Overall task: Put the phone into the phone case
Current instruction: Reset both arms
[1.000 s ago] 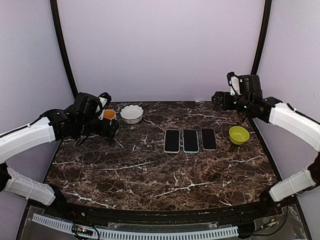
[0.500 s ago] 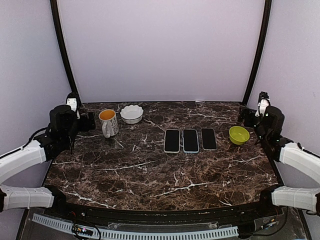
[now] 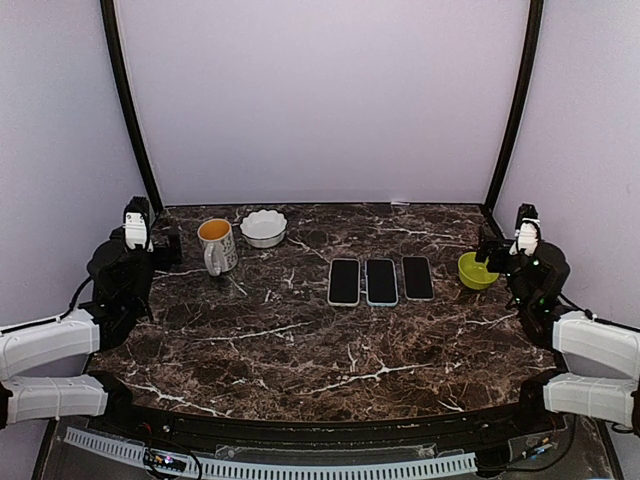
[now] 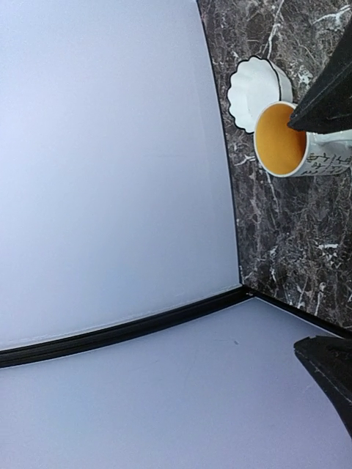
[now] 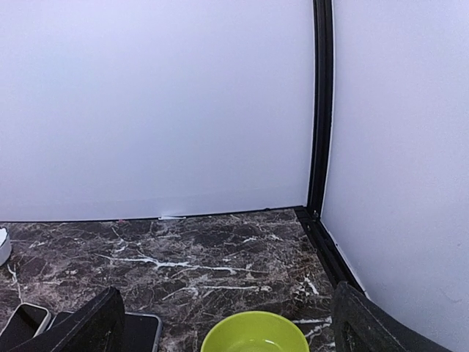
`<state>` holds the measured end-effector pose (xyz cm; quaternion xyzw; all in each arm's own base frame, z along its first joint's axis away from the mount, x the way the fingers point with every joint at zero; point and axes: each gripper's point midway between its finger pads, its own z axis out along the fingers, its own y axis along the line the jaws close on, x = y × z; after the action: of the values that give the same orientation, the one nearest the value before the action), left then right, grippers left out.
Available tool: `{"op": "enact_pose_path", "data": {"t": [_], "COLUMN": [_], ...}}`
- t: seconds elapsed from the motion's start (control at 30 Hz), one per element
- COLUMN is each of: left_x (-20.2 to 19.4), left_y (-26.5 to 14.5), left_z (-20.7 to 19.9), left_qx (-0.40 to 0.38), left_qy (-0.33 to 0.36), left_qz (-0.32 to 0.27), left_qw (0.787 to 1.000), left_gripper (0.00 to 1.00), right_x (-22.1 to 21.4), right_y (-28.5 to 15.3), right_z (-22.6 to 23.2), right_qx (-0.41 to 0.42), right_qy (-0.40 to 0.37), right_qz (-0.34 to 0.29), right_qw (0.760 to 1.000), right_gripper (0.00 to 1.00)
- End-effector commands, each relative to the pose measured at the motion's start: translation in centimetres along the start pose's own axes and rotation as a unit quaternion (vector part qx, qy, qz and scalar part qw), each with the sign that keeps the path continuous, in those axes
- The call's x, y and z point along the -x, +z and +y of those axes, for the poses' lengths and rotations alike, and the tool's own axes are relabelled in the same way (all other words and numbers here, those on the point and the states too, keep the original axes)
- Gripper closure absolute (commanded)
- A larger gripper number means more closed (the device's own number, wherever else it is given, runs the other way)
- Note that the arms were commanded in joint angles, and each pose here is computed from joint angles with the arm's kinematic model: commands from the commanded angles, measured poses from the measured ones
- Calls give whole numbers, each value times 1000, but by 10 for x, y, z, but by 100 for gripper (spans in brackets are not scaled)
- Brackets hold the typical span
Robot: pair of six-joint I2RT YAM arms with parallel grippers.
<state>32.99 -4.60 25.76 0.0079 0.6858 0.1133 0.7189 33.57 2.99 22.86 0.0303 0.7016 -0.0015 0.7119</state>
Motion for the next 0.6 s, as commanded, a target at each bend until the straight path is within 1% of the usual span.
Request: {"op": "enact_pose_path", "data": {"t": [0.0,0.07,0.17,0.2,0.33,0.43,0.57], "left_x": [28,25,5,7,-1,-15,-43], "left_y": [-6,-6,-7,-8,-4,-1,11], "left_z": [1,-8,-8,-4,8,22,37], "left_qx": [-14,-36,-33,-23,15,55,76], "left_qy": [-18,-16,-14,-19,-18,-39,-62], "left_qz": [-80,-81,-62,-70,-57,-46,-9], "left_qw": [997,996,997,997,998,997,995], "left_gripper": [1,1,1,1,1,1,1], "right_x": [17,14,6,4,-3,-8,-9], "right_y": [-2,-2,-4,-5,-9,-9,-7], "right_z": [2,1,2,2,-1,-2,-5], "right_qx": [7,6,11,11,8,5,-5], "right_qy": [-8,-13,-19,-19,-19,-38,-43], "right_qz": [-41,-43,-40,-40,-39,-39,-47], "right_qw": [999,999,999,999,999,998,998], "right_gripper": [1,1,1,1,1,2,1]}}
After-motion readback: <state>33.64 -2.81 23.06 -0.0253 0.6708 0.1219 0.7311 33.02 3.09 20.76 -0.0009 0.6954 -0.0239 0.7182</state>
